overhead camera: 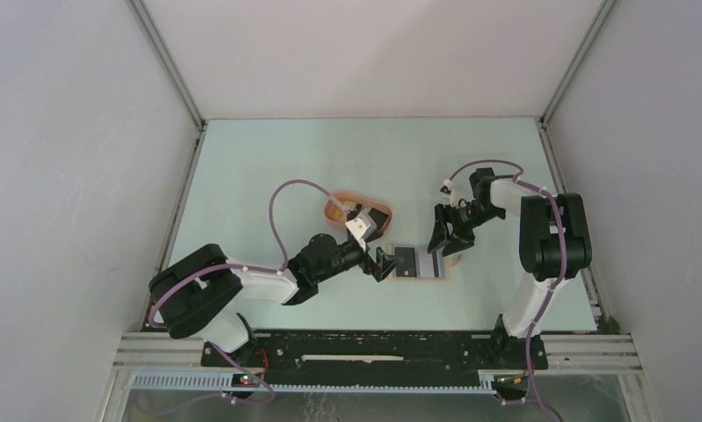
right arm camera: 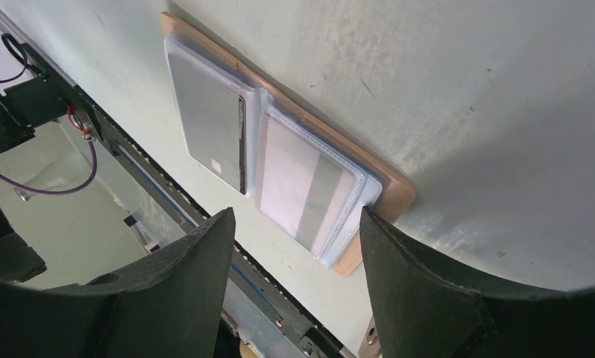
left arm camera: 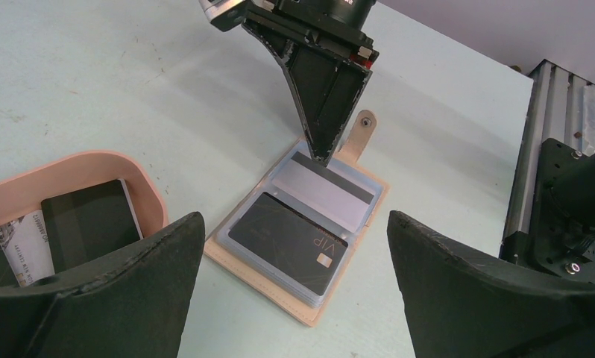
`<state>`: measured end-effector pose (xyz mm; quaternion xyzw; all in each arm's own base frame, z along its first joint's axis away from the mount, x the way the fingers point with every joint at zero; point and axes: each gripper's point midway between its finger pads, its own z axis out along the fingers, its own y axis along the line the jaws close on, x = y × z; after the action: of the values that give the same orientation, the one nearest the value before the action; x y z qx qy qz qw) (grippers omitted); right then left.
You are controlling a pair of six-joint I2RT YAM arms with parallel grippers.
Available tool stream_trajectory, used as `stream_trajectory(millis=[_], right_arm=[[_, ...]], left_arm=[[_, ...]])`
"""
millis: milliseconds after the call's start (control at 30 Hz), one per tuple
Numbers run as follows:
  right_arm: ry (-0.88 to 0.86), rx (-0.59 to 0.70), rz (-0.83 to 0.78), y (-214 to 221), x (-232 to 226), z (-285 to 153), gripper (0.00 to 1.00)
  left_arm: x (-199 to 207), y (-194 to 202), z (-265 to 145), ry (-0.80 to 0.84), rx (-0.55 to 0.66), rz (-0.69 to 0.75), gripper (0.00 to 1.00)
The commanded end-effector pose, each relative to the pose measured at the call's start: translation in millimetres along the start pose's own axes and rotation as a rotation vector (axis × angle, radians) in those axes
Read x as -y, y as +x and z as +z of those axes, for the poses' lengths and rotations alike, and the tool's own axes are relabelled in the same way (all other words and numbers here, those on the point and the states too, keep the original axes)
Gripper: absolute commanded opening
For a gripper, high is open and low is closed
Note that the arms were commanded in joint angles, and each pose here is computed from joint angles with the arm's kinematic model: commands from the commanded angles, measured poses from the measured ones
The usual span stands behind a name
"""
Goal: Put the credit cards into the card holder
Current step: Turn over the card slot in the card holder.
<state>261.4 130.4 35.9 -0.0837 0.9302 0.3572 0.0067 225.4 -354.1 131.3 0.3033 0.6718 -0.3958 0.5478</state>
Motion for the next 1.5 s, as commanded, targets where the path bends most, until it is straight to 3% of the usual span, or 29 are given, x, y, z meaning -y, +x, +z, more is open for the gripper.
stream_trajectory(millis=[0, 533, 1100, 1467], right_arm=[[0.062, 0.025, -0.025, -8, 4, -3, 0.72], [0.045, -0.056, -0.049, 2, -7, 16, 0.7], [-0.002, 0.039, -0.132, -10, -29, -7, 0.63], [-0.092, 0.024, -0.117, -7, -41, -6, 0.58]], left_arm=[[3, -24, 9, 0.02, 0.063, 0.025, 0.96], [4, -25, 8, 0.022, 0.066, 0.027, 0.96], [4, -25, 9, 0.024, 0.064, 0.026, 0.96], [4, -24, 9, 0.025, 0.063, 0.028, 0.96]])
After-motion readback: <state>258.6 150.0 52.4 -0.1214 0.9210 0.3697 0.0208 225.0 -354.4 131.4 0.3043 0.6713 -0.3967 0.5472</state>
